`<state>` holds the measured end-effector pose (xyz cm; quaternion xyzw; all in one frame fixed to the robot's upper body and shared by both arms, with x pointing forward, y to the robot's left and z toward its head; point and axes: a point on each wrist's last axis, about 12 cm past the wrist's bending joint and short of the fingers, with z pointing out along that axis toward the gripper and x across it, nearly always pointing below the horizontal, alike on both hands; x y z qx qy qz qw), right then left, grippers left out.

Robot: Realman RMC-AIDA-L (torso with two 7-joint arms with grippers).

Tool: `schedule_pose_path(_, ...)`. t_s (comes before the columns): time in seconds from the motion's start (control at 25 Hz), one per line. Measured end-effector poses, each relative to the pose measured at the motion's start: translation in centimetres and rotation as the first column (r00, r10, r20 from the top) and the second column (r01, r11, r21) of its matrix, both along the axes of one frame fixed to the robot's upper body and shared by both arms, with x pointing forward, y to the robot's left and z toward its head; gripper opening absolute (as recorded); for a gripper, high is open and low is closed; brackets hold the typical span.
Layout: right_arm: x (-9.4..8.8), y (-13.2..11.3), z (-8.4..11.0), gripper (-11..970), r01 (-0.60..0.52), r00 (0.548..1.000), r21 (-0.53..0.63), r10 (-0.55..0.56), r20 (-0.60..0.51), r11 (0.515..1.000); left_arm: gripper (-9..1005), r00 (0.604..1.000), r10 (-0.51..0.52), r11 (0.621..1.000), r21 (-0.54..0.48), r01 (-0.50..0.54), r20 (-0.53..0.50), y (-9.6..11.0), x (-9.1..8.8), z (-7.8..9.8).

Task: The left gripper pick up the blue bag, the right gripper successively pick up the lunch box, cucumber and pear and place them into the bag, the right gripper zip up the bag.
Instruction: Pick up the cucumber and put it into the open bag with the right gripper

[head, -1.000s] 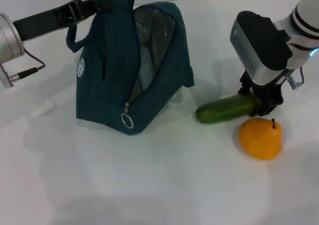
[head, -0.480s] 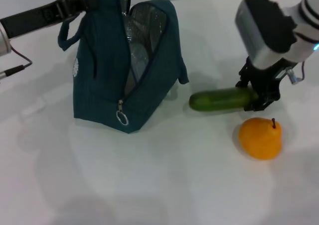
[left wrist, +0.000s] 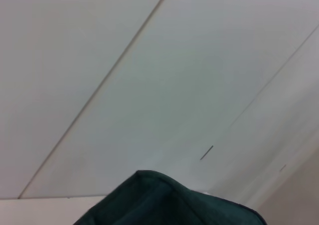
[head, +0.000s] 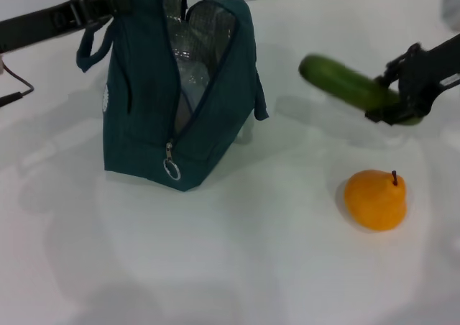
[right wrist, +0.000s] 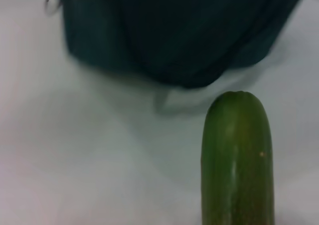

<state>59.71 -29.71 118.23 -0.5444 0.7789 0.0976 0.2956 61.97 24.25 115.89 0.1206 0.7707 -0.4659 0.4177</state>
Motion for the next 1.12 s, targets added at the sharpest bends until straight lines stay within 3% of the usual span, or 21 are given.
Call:
schedule_pose_path(0.24, -1.8, -1.1, 1.7, 560, 0.016, 0.988, 0.286, -0.059, 0.143, 0.958, 70, 1.000, -0.012, 1.000, -0.001, 0.012, -0.005, 0.1, 0.2, 0.6)
schedule_pose_path(0.48, -2.3, -0.1, 3.0, 561, -0.147, 0.939, 0.513, -0.044, 0.342, 0.846, 69, 0.999, -0.037, 0.999, -0.024, 0.037, -0.023, -0.6, 0.0, 0.7)
schedule_pose_path(0.68, -0.9, 2.1, 2.7, 562, -0.265, 0.890, 0.556, -0.022, 0.455, 0.788, 69, 0.995, -0.079, 0.995, -0.062, 0.075, -0.059, -1.4, -0.5, 0.7)
schedule_pose_path(0.8, -0.2, 3.4, 2.0, 562, -0.310, 0.865, 0.548, -0.008, 0.501, 0.777, 69, 0.992, -0.099, 0.992, -0.084, 0.093, -0.075, -1.7, -0.7, 0.8)
schedule_pose_path(1.12, 0.6, 5.7, 0.9, 564, -0.418, 0.803, 0.562, 0.001, 0.596, 0.714, 69, 0.984, -0.131, 0.986, -0.117, 0.117, -0.119, -2.1, -1.0, 0.9)
